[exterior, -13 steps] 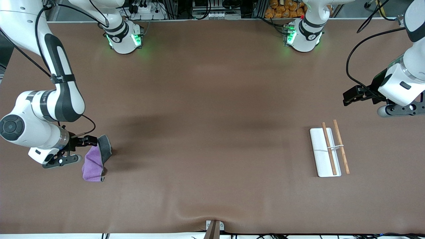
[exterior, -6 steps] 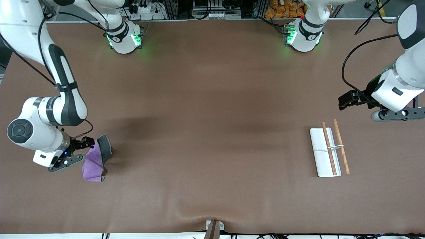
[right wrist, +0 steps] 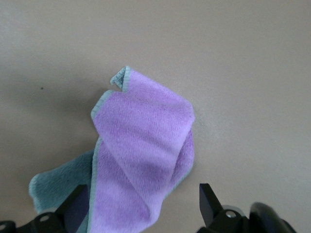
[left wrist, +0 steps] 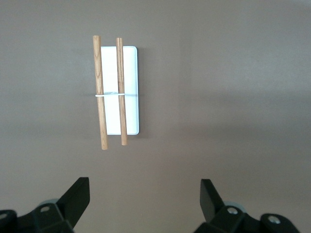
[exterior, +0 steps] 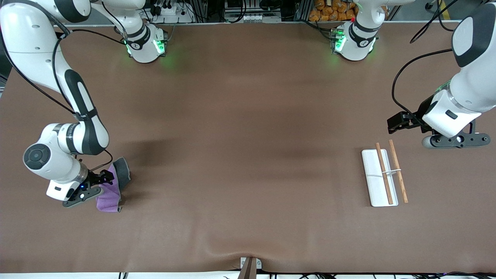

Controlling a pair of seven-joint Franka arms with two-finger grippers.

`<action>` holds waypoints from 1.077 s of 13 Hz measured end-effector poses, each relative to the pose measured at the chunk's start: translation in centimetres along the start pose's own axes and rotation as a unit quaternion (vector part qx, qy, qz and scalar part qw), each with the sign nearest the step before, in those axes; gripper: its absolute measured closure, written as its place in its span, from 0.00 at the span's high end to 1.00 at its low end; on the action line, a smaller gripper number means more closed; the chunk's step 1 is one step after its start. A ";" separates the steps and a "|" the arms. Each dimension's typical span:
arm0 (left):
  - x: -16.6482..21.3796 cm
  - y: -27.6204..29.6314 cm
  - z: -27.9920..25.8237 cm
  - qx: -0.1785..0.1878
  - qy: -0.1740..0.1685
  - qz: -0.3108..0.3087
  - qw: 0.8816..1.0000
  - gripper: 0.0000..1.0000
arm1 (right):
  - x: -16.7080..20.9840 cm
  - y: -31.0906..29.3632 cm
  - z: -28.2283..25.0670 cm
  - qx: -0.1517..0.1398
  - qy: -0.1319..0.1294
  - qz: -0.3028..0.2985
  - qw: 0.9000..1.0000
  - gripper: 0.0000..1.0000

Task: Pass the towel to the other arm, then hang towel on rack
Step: 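Close the right gripper on the purple towel's corner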

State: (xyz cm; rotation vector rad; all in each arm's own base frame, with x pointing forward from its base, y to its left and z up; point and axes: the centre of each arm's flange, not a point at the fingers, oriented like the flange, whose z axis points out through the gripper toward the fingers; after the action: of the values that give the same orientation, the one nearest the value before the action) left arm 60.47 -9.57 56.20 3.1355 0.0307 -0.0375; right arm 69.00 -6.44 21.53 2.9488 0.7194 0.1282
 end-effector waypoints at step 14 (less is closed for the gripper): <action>0.0 2.1 0.7 0.000 -0.002 0.010 1.000 1.00 | -0.6 -0.3 3.0 0.004 -0.003 -0.001 1.000 0.41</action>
State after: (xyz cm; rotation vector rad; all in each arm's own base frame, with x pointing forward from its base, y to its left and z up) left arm 60.48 -11.72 55.51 3.1344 -0.0020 -0.0431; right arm 68.65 -6.65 18.52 2.9547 0.7246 0.1160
